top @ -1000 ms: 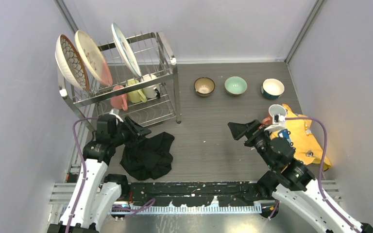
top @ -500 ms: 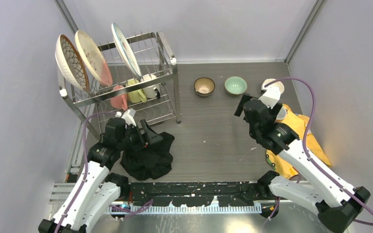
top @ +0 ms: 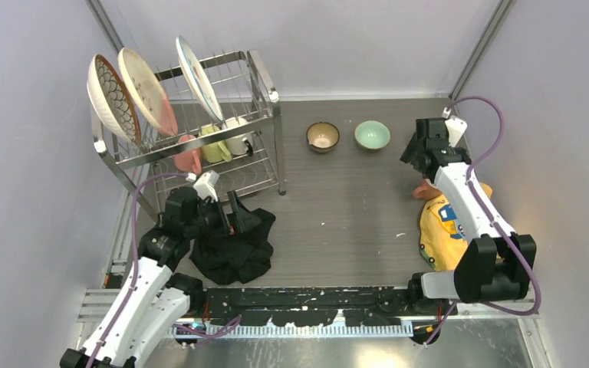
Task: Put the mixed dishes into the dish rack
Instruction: Pick up the cup at the corner of the board.
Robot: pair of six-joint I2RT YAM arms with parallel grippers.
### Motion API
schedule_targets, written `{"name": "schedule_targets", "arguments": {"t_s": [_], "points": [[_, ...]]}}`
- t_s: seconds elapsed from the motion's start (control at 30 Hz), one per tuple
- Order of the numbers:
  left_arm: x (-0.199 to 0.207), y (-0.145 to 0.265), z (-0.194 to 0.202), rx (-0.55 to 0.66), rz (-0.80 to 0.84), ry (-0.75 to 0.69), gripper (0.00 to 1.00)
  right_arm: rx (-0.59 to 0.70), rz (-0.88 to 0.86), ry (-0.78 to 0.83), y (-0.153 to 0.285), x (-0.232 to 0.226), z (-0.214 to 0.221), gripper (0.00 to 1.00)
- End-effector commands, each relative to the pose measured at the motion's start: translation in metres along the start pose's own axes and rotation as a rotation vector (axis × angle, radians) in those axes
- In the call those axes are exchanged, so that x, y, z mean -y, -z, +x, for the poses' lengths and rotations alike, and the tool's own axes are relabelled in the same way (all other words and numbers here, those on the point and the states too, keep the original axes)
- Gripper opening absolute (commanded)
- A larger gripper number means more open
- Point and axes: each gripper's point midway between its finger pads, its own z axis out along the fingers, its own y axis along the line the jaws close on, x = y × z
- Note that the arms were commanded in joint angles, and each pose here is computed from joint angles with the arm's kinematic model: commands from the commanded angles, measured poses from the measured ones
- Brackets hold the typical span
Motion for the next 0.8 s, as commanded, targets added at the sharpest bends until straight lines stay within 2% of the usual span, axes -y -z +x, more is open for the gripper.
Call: {"name": "schedule_targets", "arguments": {"t_s": [0.0, 0.13, 0.27, 0.37, 0.77], "points": [[0.003, 0.006, -0.014, 0.056, -0.012, -0.050, 1.00, -0.026, -0.067, -0.060, -0.005, -0.005, -0.017, 0.86], [0.000, 0.009, -0.017, 0.081, -0.039, -0.048, 1.00, -0.054, -0.027, -0.088, -0.021, 0.012, -0.019, 0.76], [-0.004, 0.013, -0.020, 0.111, -0.064, -0.048, 1.00, -0.078, -0.035, -0.109, -0.033, 0.012, -0.017, 0.72], [-0.004, 0.016, -0.021, 0.125, -0.064, -0.053, 1.00, -0.086, -0.026, -0.113, -0.043, 0.010, -0.017, 0.65], [0.002, 0.019, -0.019, 0.130, -0.032, -0.069, 0.99, -0.160, 0.028, -0.069, -0.072, 0.007, -0.004, 0.57]]}}
